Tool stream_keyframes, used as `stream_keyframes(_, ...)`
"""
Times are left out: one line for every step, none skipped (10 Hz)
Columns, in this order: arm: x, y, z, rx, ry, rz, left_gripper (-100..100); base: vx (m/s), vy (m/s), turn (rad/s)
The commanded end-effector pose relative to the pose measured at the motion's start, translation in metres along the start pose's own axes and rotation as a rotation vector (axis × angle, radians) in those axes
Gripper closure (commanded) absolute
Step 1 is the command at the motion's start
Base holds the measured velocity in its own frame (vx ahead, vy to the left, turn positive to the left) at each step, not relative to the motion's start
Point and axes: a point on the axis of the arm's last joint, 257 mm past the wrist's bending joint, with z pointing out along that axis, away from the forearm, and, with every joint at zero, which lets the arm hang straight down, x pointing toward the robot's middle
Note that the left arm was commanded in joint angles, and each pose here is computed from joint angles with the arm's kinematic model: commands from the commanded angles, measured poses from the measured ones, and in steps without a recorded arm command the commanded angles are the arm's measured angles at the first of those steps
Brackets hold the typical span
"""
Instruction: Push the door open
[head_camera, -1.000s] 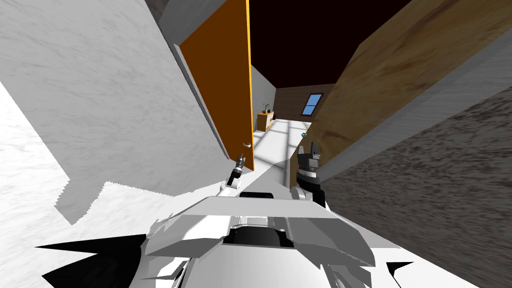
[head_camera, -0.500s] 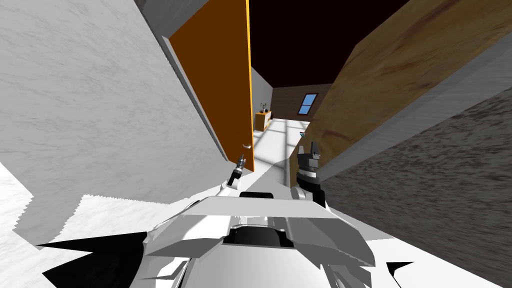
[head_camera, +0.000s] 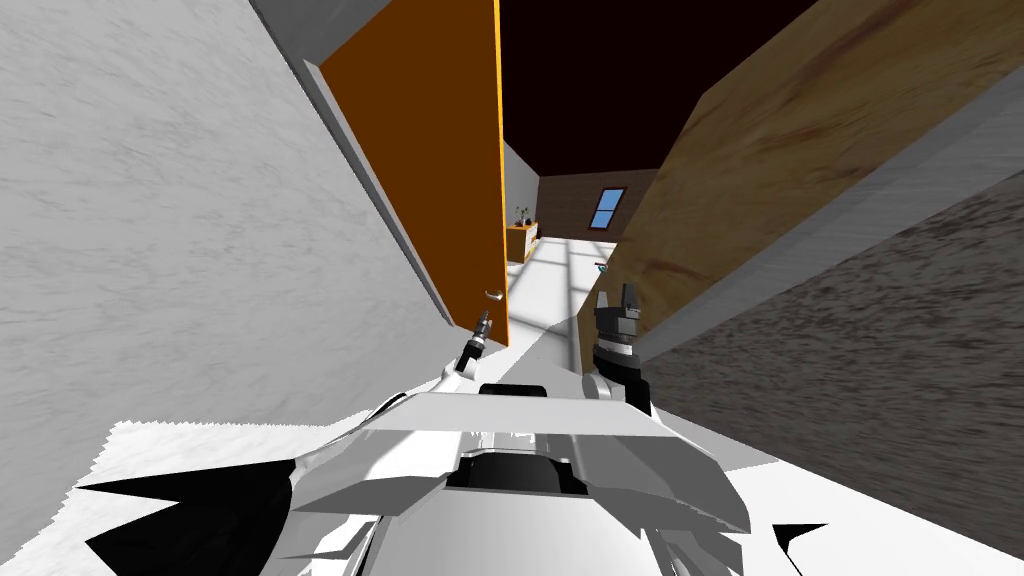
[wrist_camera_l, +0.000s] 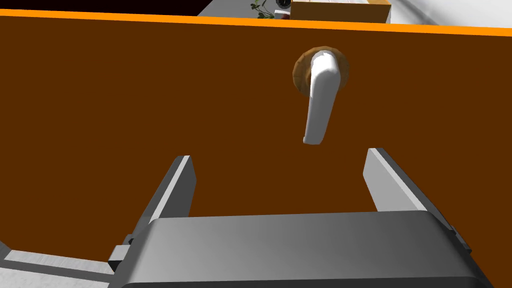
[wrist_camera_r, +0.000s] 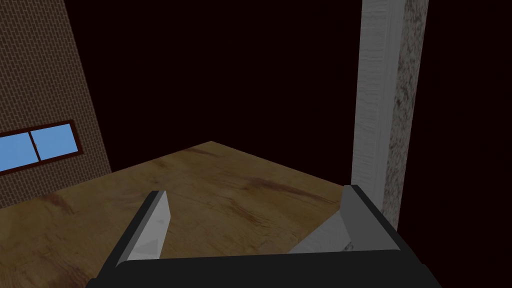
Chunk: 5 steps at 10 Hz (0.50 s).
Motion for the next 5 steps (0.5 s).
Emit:
stream_keyframes(-0.001, 0.007, -0.0017, -0.016, 0.004, 0.009, -100, 0.082, 0.120, -0.118)
stream_keyframes(-0.002, 0.010, -0.0022, -0.024, 0.006, 0.014, -100, 0.063, 0.097, -0.087)
stream_keyframes(-0.002, 0.013, -0.0028, -0.031, 0.008, 0.018, -100, 0.048, 0.082, -0.065)
stream_keyframes(-0.003, 0.018, -0.0037, -0.043, 0.011, 0.026, -100, 0.055, 0.086, -0.112)
stream_keyframes(-0.004, 0.022, -0.0047, -0.055, 0.013, 0.034, -100, 0.069, 0.119, -0.136)
